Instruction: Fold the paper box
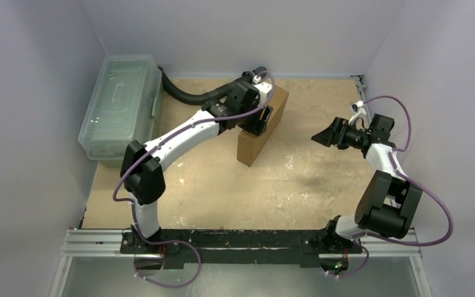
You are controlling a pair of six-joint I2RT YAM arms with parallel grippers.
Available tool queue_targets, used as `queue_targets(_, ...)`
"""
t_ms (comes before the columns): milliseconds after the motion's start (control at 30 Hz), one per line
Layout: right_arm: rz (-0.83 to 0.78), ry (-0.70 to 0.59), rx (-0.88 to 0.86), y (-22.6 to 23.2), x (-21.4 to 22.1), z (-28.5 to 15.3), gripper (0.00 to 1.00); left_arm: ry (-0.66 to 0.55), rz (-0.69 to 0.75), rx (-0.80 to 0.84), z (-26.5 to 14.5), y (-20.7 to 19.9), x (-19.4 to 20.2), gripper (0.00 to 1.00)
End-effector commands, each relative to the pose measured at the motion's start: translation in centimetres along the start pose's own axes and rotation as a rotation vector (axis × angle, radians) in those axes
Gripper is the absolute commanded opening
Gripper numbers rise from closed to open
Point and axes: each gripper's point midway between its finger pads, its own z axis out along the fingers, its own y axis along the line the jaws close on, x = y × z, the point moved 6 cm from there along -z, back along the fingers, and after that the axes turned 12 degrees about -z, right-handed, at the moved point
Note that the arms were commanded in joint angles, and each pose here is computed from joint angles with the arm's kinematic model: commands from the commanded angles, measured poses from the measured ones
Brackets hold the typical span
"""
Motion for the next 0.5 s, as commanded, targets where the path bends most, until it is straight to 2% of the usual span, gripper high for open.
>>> queue_targets(0, -0.072, -0.017, 0.013, 0.0, -1.2, -0.5, 0.91, 0.117, 0.02, -0.012, 1.4, -2.2, 3.4, 0.35)
queue_targets(100, -0.065, -0.011, 0.018, -0.2, -1.0, -0.3, 0.91, 0.108, 0.03, 0.011, 1.7, -4.0, 3.8, 0.4)
queue_targets(233, 0.013, 0.004, 0.081, -1.2, -0.2, 0.2, 0.88, 0.087, 0.055, 0.004, 2.2, -6.0, 4.1, 0.37)
queue_targets(267, 0.038, 0.008, 0.125, -1.8, 0.0, 0.3, 0.82, 0.084, 0.062, 0.008, 2.2, -6.7, 4.3, 0.36)
queue_targets(333, 0.084, 0.009, 0.207, -2.8, 0.5, 0.5, 0.63, 0.074, 0.079, 0.019, 2.4, -8.2, 4.5, 0.3)
queue_targets(400, 0.12, 0.032, 0.227, -3.0, 1.3, 1.3, 0.35, 0.072, 0.095, 0.014, 2.8, -9.6, 5.1, 0.29)
queue_targets(467, 0.167, 0.077, 0.196, -2.5, 2.3, 3.0, 0.15, 0.072, 0.11, 0.021, 3.0, -11.0, 5.6, 0.28)
